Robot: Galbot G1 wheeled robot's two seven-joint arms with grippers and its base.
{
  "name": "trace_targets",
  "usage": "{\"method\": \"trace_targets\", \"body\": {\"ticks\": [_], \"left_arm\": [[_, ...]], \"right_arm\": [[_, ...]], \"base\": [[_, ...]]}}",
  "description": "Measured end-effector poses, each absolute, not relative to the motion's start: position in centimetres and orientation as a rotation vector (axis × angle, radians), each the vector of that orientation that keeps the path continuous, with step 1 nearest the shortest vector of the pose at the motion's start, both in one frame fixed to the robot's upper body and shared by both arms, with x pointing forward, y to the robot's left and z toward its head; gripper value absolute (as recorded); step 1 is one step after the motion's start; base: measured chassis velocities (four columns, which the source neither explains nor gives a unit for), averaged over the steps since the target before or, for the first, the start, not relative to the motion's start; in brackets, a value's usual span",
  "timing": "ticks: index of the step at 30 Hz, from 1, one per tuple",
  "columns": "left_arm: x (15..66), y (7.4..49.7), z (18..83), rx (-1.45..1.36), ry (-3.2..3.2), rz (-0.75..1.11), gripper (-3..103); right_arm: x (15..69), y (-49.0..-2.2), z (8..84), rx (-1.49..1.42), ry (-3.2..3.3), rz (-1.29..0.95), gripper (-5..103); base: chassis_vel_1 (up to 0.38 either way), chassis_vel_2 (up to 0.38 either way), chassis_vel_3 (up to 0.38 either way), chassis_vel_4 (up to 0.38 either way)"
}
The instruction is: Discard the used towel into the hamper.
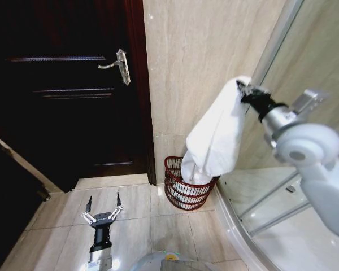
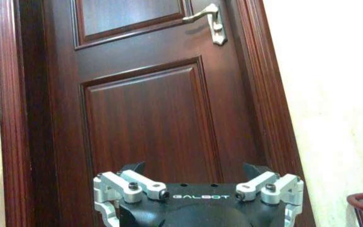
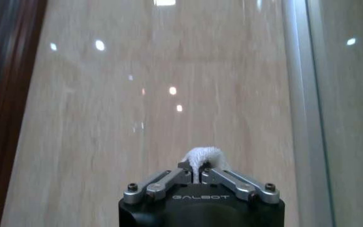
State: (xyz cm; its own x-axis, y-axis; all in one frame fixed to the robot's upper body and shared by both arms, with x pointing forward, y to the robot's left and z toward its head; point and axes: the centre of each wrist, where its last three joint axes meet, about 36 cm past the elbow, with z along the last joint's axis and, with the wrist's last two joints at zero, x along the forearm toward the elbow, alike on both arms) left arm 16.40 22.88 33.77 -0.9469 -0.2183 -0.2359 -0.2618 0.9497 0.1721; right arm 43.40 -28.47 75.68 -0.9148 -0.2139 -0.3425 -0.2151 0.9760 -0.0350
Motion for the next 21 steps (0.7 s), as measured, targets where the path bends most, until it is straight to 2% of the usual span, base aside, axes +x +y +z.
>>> {"method": "trace_targets", "body": {"ticks": [4, 8, 14, 21], "left_arm": [[16.5, 22.9, 33.7, -0.358, 2.886, 0.301, 100], [16.5, 23.0, 33.6, -0.361, 2.887, 0.305, 100], [17.1, 23.2, 34.0, -0.380, 2.866, 0.298, 100], [17.5, 23.3, 34.0, -0.418, 2.853, 0.272, 100]], "right_arm": [[43.5, -27.2, 73.8, -0.369, 2.807, 0.036, 3], [43.4, -24.5, 66.0, -0.445, 3.047, 0.202, 3], [44.9, -24.5, 60.4, -0.396, 3.208, 0.285, 3], [45.8, -24.6, 54.9, -0.302, 3.284, 0.278, 3]], "base": [[0.000, 0.000, 0.000, 0.000], [0.000, 0.000, 0.000, 0.000], [0.000, 0.000, 0.000, 0.000], [0.000, 0.000, 0.000, 0.000]]}}
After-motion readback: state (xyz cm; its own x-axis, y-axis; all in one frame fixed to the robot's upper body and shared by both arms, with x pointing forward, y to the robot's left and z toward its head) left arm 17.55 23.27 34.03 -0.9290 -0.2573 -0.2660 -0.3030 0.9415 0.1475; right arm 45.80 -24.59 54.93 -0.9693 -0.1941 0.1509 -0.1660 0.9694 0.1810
